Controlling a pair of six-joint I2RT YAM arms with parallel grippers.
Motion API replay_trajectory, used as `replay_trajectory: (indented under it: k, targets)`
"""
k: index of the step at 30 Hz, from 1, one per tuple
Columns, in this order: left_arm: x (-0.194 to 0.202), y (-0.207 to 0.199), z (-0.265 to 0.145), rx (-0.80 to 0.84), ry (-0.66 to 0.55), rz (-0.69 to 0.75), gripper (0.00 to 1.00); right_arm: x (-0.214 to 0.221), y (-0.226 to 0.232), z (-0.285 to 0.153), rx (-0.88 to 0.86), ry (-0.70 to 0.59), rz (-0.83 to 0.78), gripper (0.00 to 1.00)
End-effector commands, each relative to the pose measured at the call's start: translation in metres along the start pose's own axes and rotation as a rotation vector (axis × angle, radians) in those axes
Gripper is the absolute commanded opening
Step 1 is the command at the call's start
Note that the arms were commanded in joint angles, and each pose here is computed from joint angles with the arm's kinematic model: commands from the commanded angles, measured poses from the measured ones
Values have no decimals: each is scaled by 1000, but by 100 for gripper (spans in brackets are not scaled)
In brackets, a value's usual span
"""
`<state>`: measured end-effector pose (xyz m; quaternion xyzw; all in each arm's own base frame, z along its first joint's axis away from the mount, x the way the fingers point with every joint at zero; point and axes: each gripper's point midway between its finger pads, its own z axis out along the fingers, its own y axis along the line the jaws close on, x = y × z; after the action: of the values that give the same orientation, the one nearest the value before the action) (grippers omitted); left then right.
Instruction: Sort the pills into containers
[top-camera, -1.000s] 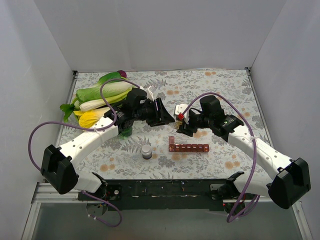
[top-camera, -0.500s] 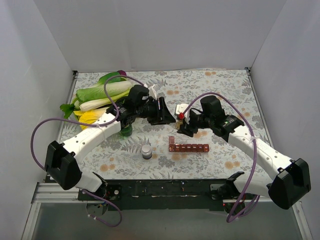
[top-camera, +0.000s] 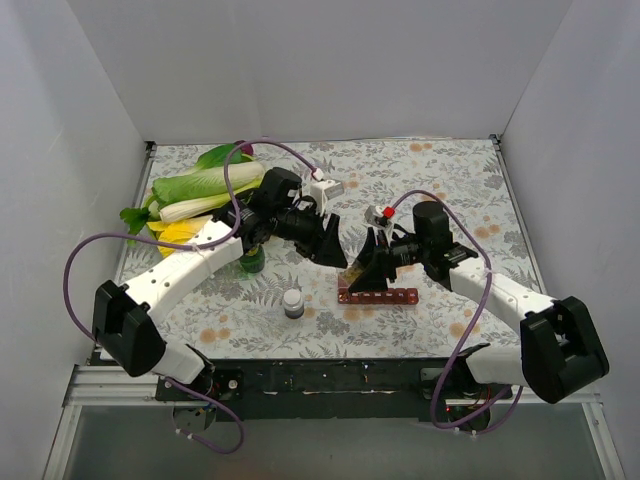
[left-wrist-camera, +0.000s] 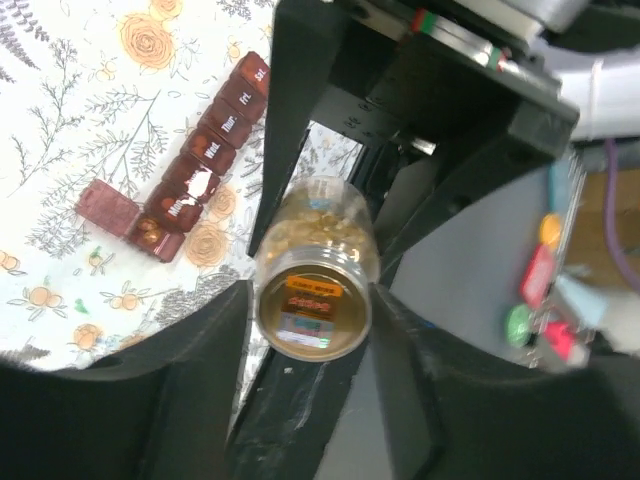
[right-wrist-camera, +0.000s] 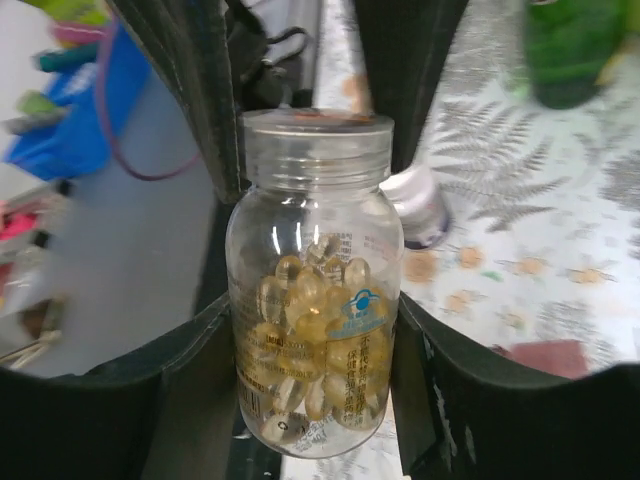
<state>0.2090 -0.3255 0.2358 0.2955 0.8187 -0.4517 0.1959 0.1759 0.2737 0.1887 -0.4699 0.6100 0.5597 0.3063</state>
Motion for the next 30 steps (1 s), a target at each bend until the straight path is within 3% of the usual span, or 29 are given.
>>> replay_trajectory:
  k: [1, 3, 4, 5, 11, 12, 18, 22, 30]
  targets:
    - [6, -3, -17, -8, -11, 172, 69, -39, 55, -8, -294, -90, -56, 1]
    - [-12, -6, -28, -17, -75, 147, 82, -39, 49, -5, -280, -89, -83, 1]
    - [-18, -5, -32, -31, -108, 143, 95, -37, 47, -4, -271, -88, -85, 1]
    - [-25, -14, -42, -20, -149, 163, 98, -32, 45, -4, -261, -73, -32, 1]
    - [-45, -36, -78, -1, -311, 120, 98, -37, 33, -4, -166, -80, -188, 1]
    - [-49, -44, -89, 6, -358, 117, 98, -29, 27, -5, -117, -48, -133, 1]
    - [-40, -37, -87, 32, -451, -195, 98, -44, -10, -15, 128, 38, -383, 1]
    - [-36, -18, -66, 12, -392, -365, 98, -45, -23, -19, 236, 111, -476, 1]
    - [-45, 2, -38, -44, -309, -412, 82, -41, -33, -19, 308, 173, -528, 1]
